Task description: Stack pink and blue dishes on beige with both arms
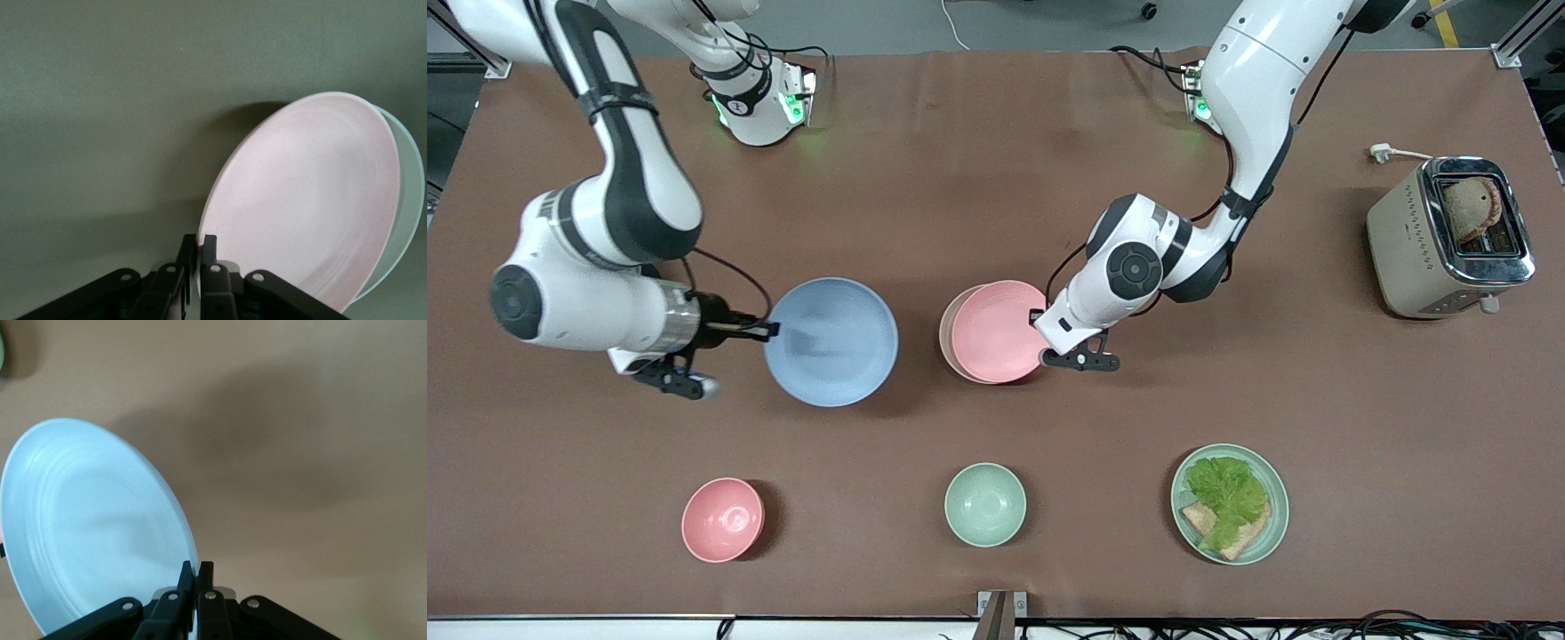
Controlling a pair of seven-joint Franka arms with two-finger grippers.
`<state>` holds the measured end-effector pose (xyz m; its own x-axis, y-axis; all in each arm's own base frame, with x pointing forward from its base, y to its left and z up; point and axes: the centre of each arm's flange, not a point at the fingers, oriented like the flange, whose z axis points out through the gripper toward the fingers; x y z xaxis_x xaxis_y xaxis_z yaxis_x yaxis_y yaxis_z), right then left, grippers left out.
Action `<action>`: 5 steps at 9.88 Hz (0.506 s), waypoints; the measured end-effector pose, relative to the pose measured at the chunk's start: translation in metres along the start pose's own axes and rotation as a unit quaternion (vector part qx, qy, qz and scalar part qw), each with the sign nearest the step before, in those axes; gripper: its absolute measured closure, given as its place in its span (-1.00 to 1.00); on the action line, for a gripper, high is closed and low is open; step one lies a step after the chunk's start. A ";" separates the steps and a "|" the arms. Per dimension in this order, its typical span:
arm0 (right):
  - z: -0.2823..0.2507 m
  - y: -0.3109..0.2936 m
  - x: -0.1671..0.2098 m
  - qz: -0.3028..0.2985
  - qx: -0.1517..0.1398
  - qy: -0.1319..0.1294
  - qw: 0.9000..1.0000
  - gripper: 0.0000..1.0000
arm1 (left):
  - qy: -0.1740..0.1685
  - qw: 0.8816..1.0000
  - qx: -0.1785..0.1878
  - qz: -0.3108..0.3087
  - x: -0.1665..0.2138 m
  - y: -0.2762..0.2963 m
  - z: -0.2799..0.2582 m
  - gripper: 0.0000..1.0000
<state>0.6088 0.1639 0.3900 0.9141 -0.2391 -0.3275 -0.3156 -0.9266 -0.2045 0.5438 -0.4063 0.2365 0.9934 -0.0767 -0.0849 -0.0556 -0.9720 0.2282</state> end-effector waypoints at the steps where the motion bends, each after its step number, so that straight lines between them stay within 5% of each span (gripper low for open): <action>1: 0.010 -0.018 -0.011 0.003 0.001 -0.003 1.000 0.93 | 0.009 1.000 -0.003 0.000 0.006 0.002 -0.008 0.46; 3: 0.044 -0.048 -0.031 0.014 0.013 0.014 1.000 0.93 | 0.048 0.999 0.006 0.011 0.029 -0.005 -0.053 -0.08; 5: 0.084 -0.081 -0.058 0.026 0.036 0.040 0.998 0.93 | 0.063 0.998 0.031 -0.003 0.051 -0.038 -0.158 -0.60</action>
<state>0.5597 0.2770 0.3478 0.9127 -0.3108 -0.2652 -0.3775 -0.8898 -0.2564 0.6123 -0.3382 0.3769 0.9982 -0.0466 0.0377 -0.0523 -0.9845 0.1674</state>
